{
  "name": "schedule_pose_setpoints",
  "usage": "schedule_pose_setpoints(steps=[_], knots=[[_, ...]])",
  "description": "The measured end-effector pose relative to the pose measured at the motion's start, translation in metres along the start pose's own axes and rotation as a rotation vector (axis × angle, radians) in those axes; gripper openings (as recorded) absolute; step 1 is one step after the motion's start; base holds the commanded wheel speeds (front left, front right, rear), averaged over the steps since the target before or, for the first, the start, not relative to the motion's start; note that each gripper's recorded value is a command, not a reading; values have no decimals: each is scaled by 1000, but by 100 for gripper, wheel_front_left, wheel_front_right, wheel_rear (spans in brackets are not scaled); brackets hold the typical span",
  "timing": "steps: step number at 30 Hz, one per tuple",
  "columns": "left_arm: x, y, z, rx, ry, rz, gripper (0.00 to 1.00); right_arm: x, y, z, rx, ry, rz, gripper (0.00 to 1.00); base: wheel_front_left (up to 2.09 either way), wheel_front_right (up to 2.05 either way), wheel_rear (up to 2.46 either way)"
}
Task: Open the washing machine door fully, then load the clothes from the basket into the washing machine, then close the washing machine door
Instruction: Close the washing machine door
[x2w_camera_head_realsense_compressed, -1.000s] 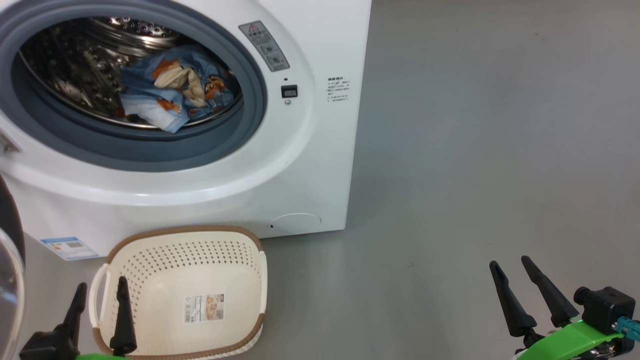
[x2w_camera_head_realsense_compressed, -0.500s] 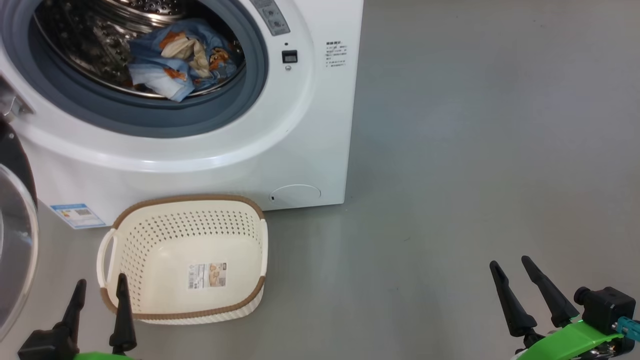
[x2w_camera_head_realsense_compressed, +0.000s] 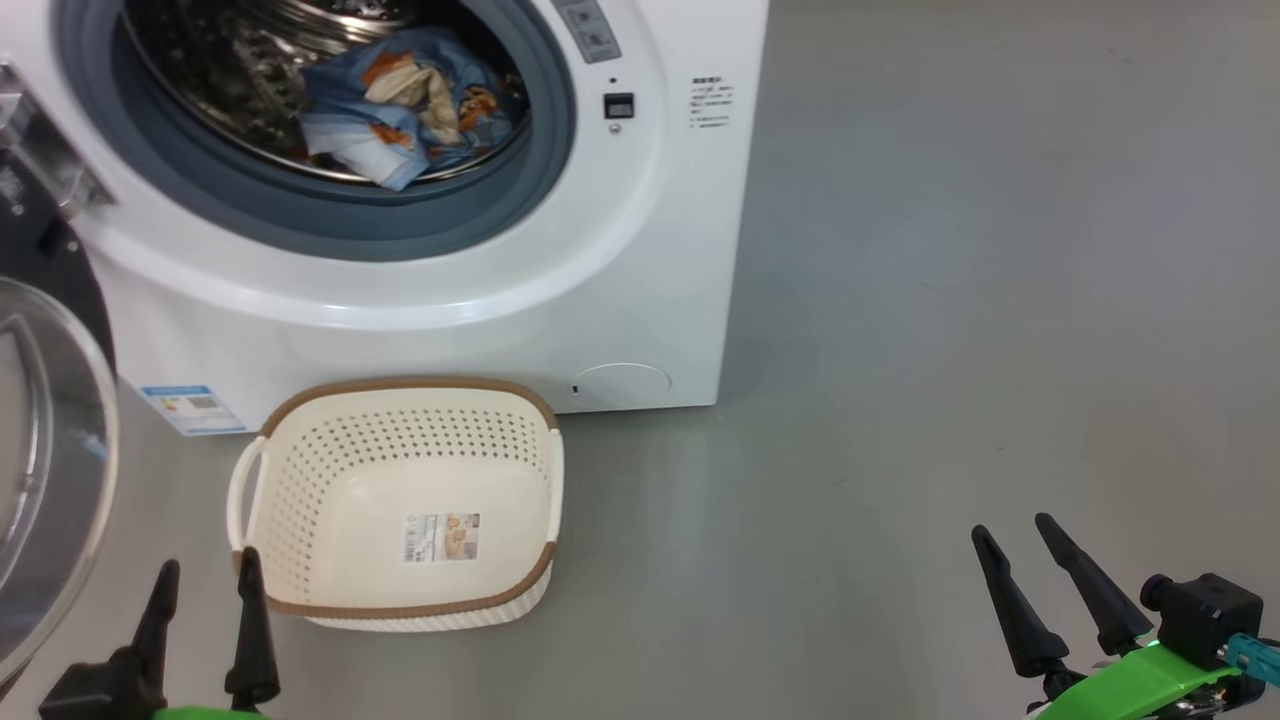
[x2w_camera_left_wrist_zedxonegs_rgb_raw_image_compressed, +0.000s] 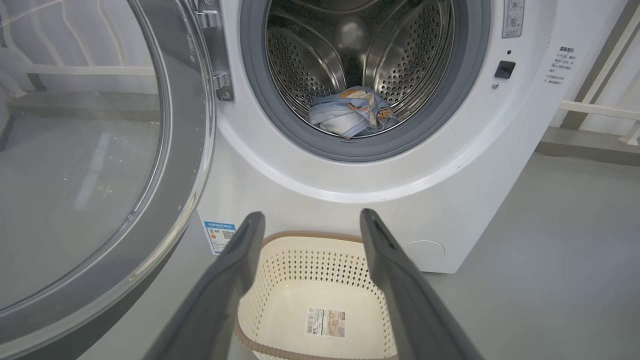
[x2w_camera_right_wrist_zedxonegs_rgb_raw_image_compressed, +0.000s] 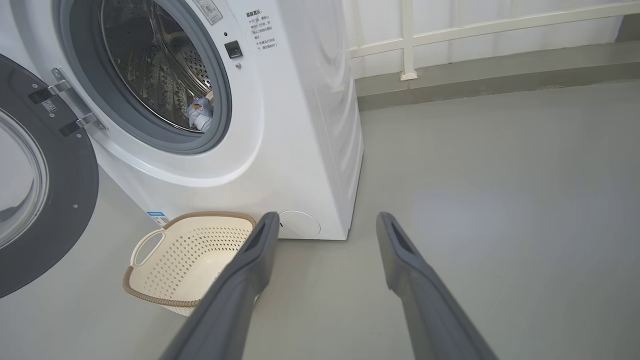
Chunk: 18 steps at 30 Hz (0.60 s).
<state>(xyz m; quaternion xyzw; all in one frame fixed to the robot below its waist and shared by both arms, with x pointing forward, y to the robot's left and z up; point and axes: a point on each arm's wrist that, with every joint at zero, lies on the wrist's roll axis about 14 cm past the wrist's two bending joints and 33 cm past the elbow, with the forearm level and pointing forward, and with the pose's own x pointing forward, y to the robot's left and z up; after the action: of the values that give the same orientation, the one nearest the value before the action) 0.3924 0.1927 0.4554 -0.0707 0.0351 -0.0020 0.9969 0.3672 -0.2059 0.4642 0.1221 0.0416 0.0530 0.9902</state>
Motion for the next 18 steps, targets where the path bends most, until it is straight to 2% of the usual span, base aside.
schedule_pose_setpoints(steps=[6, 18], knots=[[-20, 17, -7, -31, 17, 64, 100, 11, 18, -6, -8, 22, 66, 100, 0, 0, 0], [-56, 62, 3, -84, -22, 255, 100, 50, 86, -20, -42, 71, 305, 100, 0, 0, 0]])
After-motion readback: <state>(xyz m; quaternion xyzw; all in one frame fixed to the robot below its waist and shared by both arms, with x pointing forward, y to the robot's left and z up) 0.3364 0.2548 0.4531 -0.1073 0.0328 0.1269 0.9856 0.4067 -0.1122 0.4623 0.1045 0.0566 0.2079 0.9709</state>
